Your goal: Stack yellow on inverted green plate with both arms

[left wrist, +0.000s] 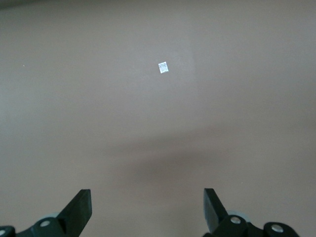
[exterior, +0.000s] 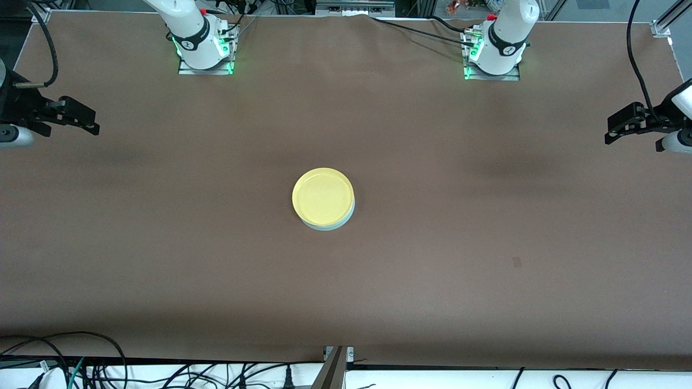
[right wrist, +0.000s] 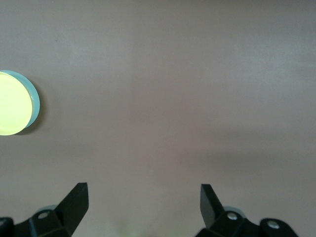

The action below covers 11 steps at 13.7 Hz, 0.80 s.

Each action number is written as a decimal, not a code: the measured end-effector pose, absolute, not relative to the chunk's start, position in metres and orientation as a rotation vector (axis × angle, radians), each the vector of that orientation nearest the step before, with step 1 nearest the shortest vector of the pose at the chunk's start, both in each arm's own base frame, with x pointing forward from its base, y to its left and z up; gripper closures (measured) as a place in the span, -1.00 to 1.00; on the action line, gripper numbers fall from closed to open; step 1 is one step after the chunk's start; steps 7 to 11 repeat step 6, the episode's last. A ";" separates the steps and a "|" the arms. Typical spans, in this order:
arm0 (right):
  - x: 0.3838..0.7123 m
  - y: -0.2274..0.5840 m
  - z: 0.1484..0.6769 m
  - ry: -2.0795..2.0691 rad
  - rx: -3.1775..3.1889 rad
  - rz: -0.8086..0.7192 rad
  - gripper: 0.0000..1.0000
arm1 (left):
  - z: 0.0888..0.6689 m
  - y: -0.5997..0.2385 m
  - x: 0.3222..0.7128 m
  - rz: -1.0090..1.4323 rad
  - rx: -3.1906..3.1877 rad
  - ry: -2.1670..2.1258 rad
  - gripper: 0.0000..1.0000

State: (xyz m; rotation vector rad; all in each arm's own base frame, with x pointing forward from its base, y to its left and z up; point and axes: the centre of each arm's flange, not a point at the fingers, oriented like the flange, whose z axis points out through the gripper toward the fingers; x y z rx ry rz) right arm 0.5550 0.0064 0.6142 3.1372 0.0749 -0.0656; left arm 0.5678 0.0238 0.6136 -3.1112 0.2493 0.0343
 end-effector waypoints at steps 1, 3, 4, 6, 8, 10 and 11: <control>0.551 0.007 0.616 0.076 3.138 -0.059 -1.00 | 0.614 0.024 0.568 0.034 -3.112 0.236 -1.00; 0.548 0.006 0.618 0.076 3.138 -0.050 -1.00 | 0.614 0.024 0.568 0.033 -3.115 0.191 -1.00; 0.548 0.005 0.617 0.071 3.137 -0.051 -1.00 | 0.614 0.024 0.568 0.033 -3.115 0.181 -1.00; 0.548 -0.002 0.616 0.053 3.137 -0.054 -1.00 | 0.614 0.024 0.568 0.032 -3.116 0.168 -1.00; 0.548 -0.002 0.616 0.053 3.137 -0.054 -1.00 | 0.614 0.024 0.568 0.032 -3.116 0.168 -1.00; 0.548 -0.002 0.616 0.053 3.137 -0.054 -1.00 | 0.614 0.024 0.568 0.032 -3.116 0.168 -1.00; 0.548 -0.002 0.616 0.053 3.137 -0.054 -1.00 | 0.614 0.024 0.568 0.032 -3.116 0.168 -1.00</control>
